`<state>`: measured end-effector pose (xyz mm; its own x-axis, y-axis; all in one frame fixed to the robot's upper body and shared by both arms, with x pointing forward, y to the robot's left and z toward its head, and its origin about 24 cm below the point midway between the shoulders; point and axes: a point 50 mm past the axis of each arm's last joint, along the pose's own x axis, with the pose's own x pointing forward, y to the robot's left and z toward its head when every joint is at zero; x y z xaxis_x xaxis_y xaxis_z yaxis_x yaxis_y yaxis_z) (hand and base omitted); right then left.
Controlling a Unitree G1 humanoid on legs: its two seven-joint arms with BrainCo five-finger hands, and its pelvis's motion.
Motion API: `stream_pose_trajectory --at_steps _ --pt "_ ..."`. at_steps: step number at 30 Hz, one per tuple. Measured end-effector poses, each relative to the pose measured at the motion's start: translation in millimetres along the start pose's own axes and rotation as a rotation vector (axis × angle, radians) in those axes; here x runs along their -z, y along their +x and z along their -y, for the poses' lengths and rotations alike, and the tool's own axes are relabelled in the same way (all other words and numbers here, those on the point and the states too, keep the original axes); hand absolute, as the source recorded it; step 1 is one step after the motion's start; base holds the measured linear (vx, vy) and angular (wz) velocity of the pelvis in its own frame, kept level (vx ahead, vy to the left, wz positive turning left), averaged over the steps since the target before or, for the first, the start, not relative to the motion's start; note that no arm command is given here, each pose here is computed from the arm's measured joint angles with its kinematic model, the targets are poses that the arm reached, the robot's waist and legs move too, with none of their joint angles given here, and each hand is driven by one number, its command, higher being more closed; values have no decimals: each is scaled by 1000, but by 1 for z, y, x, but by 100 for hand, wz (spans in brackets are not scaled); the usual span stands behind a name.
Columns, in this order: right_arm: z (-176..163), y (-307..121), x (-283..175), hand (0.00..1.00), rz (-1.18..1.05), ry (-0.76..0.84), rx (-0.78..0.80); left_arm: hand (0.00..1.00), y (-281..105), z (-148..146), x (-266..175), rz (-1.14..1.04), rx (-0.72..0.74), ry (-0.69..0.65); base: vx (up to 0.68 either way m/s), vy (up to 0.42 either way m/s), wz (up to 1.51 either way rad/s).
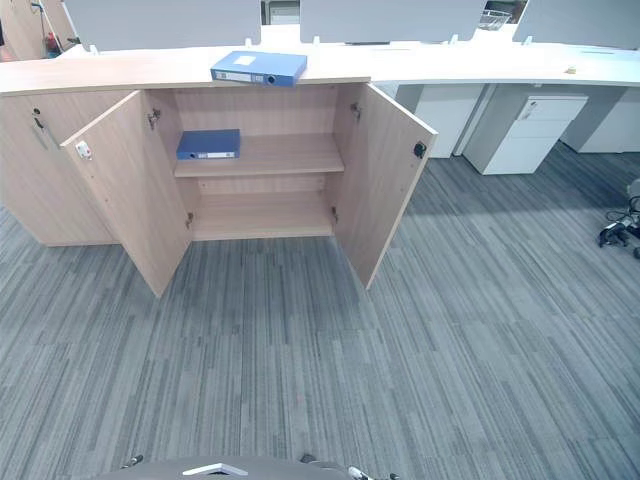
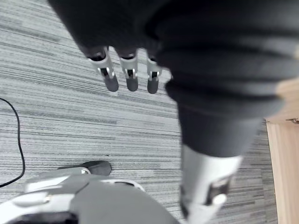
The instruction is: Walk over to the cabinet, pick up the folder, carry it to the office cabinet, place the folder inside the office cabinet, then close the office cabinet door
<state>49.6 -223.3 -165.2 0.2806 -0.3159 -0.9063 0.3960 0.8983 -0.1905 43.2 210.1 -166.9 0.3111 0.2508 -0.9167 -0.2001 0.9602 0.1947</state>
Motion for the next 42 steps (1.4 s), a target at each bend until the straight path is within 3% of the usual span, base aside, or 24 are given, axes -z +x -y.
stream_pose_trajectory --at_steps 31,42 --pt "-11 5 -26 0 57 -38 -11 0 3 2 -17 48 7 35 -12 -12 -4" --pt "-20 5 -62 0 175 -17 -33 0 7 4 -45 125 9 72 162 42 1"
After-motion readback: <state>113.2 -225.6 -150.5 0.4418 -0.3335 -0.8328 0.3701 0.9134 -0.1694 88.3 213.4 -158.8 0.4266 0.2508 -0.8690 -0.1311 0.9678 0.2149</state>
